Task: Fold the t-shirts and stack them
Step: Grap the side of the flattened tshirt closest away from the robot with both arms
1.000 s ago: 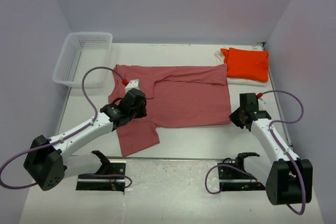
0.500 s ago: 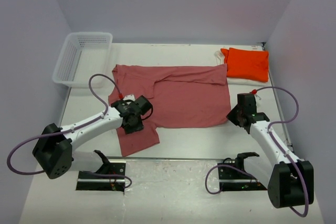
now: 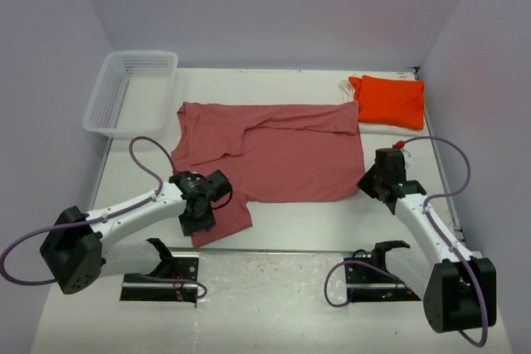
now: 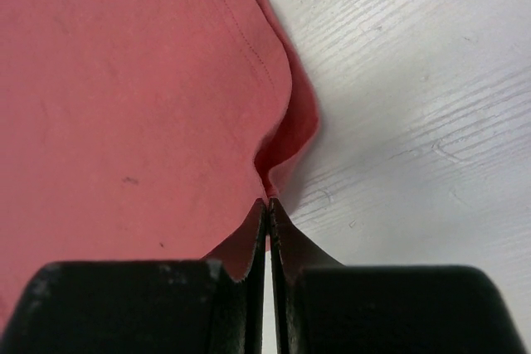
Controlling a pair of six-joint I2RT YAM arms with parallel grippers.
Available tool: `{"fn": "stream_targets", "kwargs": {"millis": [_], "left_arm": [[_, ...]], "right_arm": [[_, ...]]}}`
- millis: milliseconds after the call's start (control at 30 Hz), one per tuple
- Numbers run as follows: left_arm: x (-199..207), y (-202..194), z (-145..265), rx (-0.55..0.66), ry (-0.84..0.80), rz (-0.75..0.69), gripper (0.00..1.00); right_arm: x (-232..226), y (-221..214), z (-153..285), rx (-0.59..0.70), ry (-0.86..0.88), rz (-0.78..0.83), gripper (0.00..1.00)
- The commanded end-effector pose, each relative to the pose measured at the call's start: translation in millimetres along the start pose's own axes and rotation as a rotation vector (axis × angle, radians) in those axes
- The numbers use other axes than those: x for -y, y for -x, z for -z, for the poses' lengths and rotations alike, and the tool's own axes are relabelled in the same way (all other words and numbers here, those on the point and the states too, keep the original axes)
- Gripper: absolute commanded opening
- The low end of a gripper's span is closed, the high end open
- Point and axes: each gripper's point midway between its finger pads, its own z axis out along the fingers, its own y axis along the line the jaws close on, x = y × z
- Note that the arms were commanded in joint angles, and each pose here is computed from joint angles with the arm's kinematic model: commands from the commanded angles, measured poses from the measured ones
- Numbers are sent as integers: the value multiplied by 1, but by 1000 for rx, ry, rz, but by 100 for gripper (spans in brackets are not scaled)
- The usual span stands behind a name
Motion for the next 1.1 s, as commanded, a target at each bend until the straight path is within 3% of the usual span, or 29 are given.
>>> {"fn": "stream_targets", "kwargs": {"millis": [0,100,267,500,867,1067], "left_arm": [[-2,2,-4,-4,59,-45,47],[-2,5,-13,-9,120,-108,57],[2,4,-26,-66,104,-137,59],[3,6,-31,-115,51,-120,45],[14,5,-39,-176,6,-158,50],[21,6,-45,-199,-2,-182,37]], "right_arm": [[-8,7,3,38,46,8,0],[-8,7,3,37,45,7,0],[-8,7,4,40,46,6,0],[-8,7,3,39,42,5,0],[-7,7,4,42,40,0,0],[-6,8,4,47,38,-3,0]]}}
